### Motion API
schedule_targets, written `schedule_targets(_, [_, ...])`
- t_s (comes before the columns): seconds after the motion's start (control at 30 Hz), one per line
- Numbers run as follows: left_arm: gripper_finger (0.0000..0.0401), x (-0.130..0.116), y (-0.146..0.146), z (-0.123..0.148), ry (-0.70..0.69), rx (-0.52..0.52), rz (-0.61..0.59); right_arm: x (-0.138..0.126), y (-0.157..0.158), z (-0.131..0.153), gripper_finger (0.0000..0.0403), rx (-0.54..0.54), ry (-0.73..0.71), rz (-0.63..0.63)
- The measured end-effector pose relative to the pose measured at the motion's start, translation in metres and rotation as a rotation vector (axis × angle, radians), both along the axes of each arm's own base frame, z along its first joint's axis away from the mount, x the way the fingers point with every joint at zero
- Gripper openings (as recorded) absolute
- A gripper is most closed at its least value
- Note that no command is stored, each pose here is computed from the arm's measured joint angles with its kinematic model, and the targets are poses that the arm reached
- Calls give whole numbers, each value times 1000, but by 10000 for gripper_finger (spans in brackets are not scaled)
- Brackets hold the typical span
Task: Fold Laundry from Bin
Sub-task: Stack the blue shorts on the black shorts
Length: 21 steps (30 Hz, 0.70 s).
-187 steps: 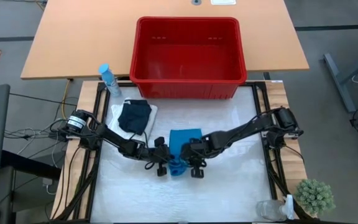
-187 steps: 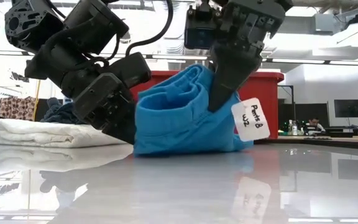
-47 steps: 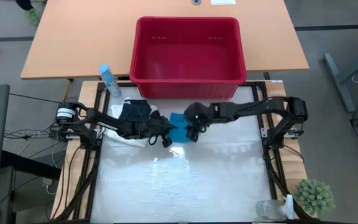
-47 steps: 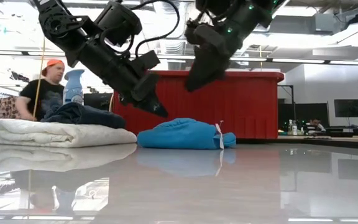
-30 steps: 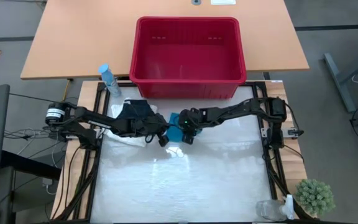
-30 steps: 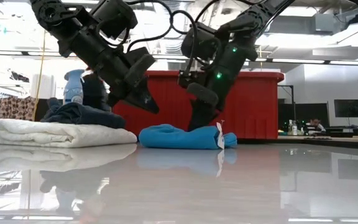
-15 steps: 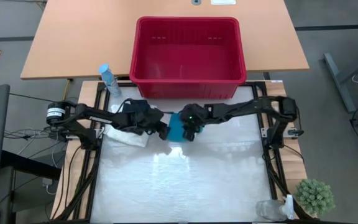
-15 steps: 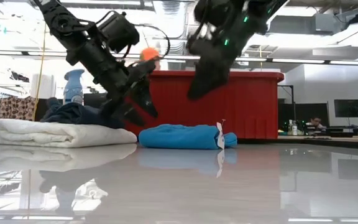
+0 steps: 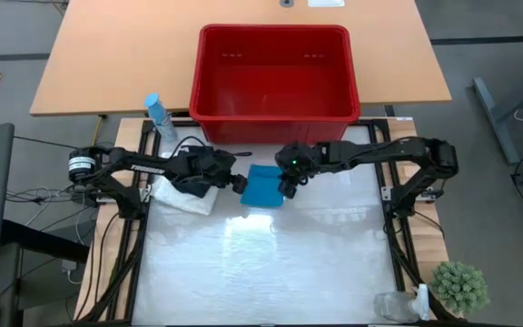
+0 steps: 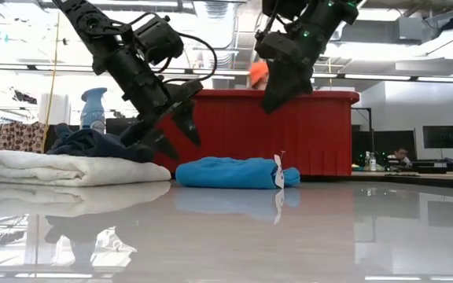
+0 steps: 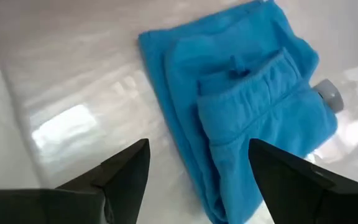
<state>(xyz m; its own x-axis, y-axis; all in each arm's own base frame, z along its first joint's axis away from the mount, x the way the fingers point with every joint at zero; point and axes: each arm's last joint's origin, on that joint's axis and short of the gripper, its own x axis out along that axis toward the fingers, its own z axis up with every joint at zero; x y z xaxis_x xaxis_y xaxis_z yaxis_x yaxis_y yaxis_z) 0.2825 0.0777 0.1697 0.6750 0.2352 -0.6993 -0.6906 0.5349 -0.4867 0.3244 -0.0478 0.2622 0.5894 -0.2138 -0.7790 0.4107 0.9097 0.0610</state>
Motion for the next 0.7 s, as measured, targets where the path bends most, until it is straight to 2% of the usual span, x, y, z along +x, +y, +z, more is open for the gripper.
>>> schedule_targets(0.17, [264, 7, 3, 4, 30, 29, 20, -2, 4, -2, 154, 4, 31, 11])
schedule_targets(0.47, [264, 42, 5, -16, 172, -15, -29, -7, 11, -6, 154, 22, 105, 18])
schedule_targets(0.7, [264, 63, 9, -31, 186, -57, -21, -11, 24, -9, 154, 42, 155, 31])
